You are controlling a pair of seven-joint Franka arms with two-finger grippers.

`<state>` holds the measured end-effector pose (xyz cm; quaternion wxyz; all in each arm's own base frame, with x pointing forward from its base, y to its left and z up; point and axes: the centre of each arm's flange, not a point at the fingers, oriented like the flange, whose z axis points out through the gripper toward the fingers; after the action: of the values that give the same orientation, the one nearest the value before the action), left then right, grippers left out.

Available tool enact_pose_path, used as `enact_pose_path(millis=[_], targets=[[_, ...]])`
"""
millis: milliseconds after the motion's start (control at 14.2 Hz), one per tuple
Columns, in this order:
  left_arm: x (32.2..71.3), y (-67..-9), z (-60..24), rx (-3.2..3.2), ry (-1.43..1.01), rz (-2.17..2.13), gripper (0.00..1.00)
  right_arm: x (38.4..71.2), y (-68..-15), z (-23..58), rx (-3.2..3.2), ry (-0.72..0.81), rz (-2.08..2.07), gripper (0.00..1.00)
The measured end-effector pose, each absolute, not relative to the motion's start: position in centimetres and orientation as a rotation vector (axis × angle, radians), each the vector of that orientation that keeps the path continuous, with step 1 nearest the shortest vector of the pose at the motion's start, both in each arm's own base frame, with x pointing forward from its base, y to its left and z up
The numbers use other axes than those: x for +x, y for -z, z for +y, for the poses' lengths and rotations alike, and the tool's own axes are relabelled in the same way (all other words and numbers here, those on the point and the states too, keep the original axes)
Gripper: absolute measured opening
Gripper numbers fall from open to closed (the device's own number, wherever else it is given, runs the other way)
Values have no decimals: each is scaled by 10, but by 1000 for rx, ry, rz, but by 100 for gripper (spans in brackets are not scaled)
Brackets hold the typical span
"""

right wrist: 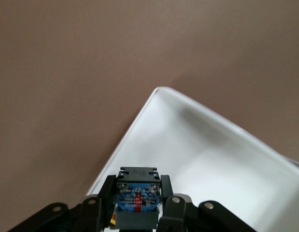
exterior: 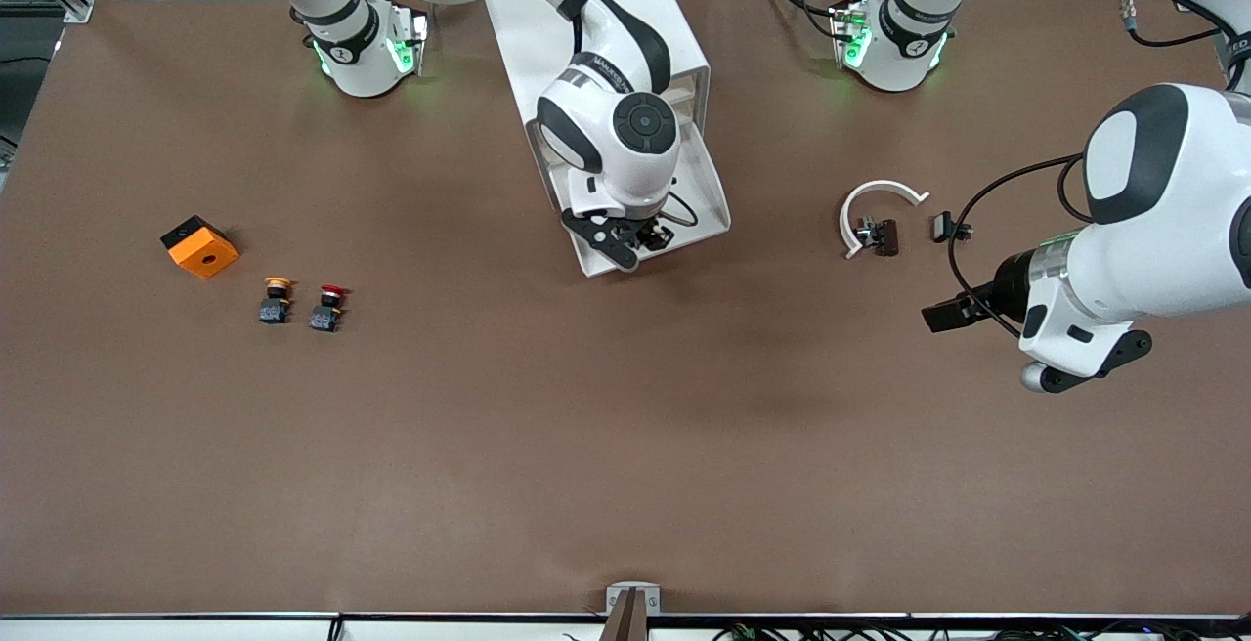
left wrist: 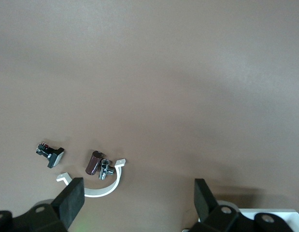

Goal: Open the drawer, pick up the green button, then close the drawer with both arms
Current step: 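Grasp the green push button in the drawer with the right gripper, then carry the green button toward the button row with the right gripper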

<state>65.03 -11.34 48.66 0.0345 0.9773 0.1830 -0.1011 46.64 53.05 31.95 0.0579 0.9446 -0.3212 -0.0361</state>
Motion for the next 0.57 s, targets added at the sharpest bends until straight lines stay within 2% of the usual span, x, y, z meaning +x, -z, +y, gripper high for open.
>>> enact_pose_path(millis=[353, 565], targets=[[649, -487, -127, 3009, 295, 531, 100, 529, -407, 450, 2902, 199, -675, 41], [648, -487, -142, 3013, 280, 498, 100, 571, -434, 371, 2972, 257, -403, 41]])
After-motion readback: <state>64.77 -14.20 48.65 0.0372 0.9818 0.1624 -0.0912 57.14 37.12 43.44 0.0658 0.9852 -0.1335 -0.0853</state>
